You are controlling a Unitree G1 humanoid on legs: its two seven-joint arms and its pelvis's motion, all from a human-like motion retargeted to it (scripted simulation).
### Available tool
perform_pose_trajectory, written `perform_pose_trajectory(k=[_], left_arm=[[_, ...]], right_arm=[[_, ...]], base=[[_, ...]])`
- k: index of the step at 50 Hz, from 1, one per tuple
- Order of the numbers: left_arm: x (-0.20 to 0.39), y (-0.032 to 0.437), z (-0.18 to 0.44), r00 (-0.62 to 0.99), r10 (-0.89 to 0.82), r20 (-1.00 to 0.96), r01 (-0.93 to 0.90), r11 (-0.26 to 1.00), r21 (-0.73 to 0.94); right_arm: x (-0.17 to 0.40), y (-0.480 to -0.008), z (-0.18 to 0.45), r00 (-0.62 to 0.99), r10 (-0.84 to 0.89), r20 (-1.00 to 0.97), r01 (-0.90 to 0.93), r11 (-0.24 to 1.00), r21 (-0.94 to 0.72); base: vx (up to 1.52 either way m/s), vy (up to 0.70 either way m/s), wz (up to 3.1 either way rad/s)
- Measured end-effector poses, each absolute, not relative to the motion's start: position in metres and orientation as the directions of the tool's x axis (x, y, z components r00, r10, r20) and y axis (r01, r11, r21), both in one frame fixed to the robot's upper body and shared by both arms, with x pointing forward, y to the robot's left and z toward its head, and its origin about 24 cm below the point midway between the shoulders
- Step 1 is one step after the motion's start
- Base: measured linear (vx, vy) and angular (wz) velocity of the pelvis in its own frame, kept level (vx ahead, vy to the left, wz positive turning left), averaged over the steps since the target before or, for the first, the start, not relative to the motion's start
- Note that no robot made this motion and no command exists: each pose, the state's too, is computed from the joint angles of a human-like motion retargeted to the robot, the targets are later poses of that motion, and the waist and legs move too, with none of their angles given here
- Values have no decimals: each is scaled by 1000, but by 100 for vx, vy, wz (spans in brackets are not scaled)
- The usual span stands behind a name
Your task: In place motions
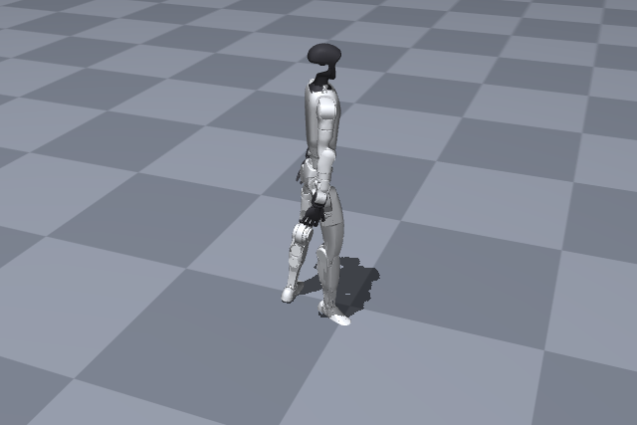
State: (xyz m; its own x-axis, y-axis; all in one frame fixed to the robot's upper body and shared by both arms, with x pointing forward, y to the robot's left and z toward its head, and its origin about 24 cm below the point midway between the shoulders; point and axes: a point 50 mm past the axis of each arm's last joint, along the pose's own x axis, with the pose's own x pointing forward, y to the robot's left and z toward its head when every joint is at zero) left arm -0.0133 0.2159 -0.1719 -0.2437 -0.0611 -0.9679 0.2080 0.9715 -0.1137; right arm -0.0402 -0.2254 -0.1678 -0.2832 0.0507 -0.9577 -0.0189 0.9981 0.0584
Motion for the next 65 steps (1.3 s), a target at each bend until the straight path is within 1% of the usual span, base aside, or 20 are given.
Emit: perform_pose_trajectory(k=[2, 5, 10, 15, 18, 22, 25, 27, 30, 33, 35, 41, 45, 50, 55, 60, 65], left_arm=[[-11, 212, -173, -213, -67, -975, 194, 975, -109], [-4, 213, -174, -162, -88, -983, 166, 980, -115], [12, 213, -174, -141, -96, -985, 197, 973, -123], [43, 191, -176, -50, -155, -987, 239, 957, -163], [54, 184, -176, -9, -181, -983, 271, 946, -176], [48, 181, -177, -26, -190, -982, 301, 935, -189], [31, 175, -178, -84, -209, -974, 308, 924, -225], [21, 173, -178, -131, -223, -966, 295, 922, -252], [23, 176, -178, -144, -208, -967, 311, 919, -244], [19, 180, -177, -158, -198, -967, 328, 913, -241], [14, 181, -178, -172, -192, -966, 329, 913, -240], [4, 184, -177, -194, -218, -956, 246, 933, -263], [1, 189, -176, -208, -195, -958, 225, 944, -241], [3, 187, -176, -195, -199, -960, 209, 948, -239], [17, 183, -177, -148, -223, -963, 212, 944, -252], [39, 179, -176, -83, -215, -973, 242, 943, -229], [45, 167, -177, -41, -228, -973, 237, 944, -231]], right_arm=[[-48, -224, -167, -305, 54, -951, -7, 998, 59], [-55, -219, -167, -332, 56, -942, -38, 997, 73], [-63, -213, -166, -368, 69, -927, -57, 994, 96], [-58, -215, -166, -362, 62, -930, -56, 995, 88], [-49, -216, -168, -336, 59, -940, -89, 992, 94], [-36, -217, -170, -299, 56, -953, -138, 985, 102], [-32, -223, -170, -296, 39, -954, -148, 985, 86], [-26, -220, -171, -287, 41, -957, -138, 987, 83], [-17, -213, -173, -239, 69, -969, -70, 994, 88], [-23, -210, -172, -251, 97, -963, -47, 993, 112], [-28, -210, -172, -275, 92, -957, -62, 992, 113], [-19, -218, -172, -252, 26, -967, -160, 985, 68], [-17, -220, -173, -222, 25, -975, -138, 989, 57], [-19, -222, -172, -218, 37, -975, -68, 996, 53], [-13, -228, -171, -199, 9, -980, -73, 997, 24], [-6, -222, -172, -192, 28, -981, -40, 999, 36], [-13, -215, -173, -219, 25, -975, -81, 996, 44]], base=[[12, -42, -113], [9, -32, -134], [11, -34, -131], [-2, -2, -147], [7, 0, -127], [17, 7, -111], [27, 9, 11], [15, 4, 21], [1, 6, 56], [23, 9, -25], [20, 12, -10], [7, 9, 31], [4, -1, 168], [0, -3, 184], [-15, 4, 174], [-38, -9, 165], [-26, 4, 337]])
